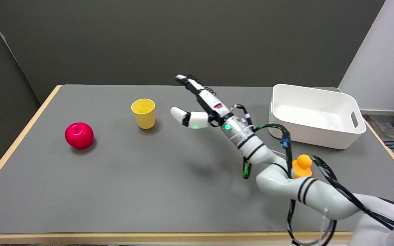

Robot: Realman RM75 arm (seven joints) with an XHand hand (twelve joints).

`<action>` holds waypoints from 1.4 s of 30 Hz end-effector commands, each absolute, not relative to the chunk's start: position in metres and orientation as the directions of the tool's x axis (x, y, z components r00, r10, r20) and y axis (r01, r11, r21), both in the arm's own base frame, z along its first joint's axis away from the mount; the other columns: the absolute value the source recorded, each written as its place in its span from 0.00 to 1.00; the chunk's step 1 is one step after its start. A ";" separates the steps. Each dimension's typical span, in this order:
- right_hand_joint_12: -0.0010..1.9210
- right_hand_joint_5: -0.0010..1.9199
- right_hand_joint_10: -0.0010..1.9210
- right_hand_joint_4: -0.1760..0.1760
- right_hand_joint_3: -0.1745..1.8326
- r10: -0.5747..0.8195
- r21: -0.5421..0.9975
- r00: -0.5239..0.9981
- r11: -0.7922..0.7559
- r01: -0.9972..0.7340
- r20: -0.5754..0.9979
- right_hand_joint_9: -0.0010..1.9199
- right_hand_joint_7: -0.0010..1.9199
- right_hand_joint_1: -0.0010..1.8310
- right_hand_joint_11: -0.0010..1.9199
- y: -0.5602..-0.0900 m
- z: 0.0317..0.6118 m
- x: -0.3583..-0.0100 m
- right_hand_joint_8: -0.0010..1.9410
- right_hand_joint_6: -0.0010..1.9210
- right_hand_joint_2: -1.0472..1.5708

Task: Pick up the cup.

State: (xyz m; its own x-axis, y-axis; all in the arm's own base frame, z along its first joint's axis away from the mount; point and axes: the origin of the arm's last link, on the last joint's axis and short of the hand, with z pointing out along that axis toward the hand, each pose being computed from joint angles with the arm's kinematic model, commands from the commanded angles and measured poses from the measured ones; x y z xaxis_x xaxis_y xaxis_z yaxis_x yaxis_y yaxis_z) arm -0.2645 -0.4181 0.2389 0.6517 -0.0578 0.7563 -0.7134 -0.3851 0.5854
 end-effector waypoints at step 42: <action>0.43 0.10 0.32 0.58 0.55 -0.064 0.887 0.988 -0.435 -0.155 0.141 0.06 0.10 0.42 0.00 -0.487 0.132 -0.261 0.13 0.21 0.67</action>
